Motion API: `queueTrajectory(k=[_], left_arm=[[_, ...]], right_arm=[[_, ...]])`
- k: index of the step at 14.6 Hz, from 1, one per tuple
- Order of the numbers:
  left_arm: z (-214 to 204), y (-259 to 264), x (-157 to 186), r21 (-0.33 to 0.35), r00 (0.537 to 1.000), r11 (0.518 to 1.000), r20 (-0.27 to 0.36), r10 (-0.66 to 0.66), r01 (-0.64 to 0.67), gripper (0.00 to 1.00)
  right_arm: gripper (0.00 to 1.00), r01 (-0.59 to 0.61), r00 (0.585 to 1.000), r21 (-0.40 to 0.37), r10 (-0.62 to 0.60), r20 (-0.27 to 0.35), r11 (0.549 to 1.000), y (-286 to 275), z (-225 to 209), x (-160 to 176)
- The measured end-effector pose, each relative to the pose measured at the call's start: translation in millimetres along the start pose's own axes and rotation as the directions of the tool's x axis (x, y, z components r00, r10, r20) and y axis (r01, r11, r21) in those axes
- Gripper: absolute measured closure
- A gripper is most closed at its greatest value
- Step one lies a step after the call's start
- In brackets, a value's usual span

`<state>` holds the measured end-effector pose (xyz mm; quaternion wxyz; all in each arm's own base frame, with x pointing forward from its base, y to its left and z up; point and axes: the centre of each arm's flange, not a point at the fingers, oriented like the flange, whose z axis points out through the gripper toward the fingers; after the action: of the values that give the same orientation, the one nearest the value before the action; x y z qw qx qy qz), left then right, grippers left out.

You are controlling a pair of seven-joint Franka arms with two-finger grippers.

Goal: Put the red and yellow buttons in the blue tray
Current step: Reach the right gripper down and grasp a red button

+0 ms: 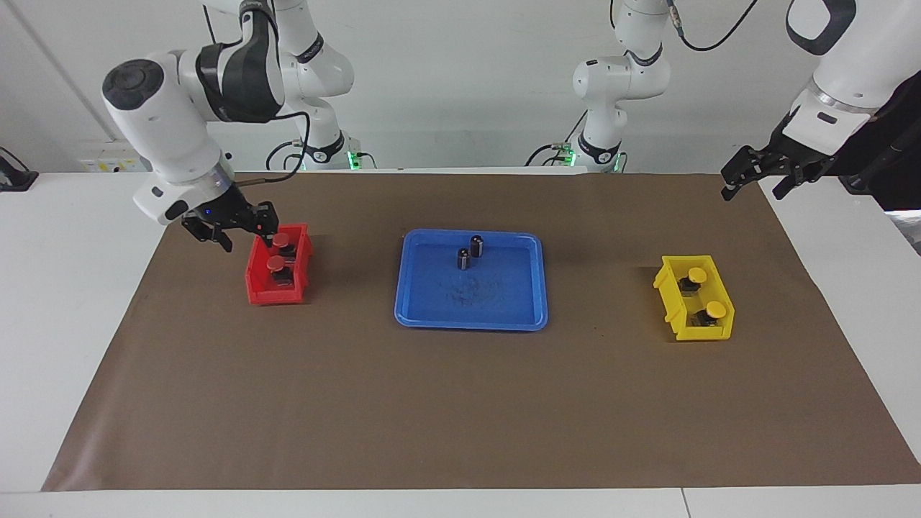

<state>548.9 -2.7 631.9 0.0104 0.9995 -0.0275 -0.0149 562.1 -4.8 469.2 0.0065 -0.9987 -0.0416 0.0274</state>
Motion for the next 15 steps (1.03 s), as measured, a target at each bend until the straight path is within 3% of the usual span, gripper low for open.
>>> queueTrajectory(k=[6, 15], left_arm=[[0.1, 0.0, 0.0, 0.0, 1.0, 1.0, 0.0, 0.0, 0.0, 0.0], [0.2, 0.0, 0.0, 0.0, 1.0, 1.0, 0.0, 0.0, 0.0, 0.0]], right_arm=[[0.26, -0.013, 1.0, 0.002, 0.013, 0.012, 1.0, 13.1, 88.7, -22.4], [0.28, -0.016, 1.0, 0.004, 0.016, 0.026, 1.0, 11.6, 115.7, -48.2]])
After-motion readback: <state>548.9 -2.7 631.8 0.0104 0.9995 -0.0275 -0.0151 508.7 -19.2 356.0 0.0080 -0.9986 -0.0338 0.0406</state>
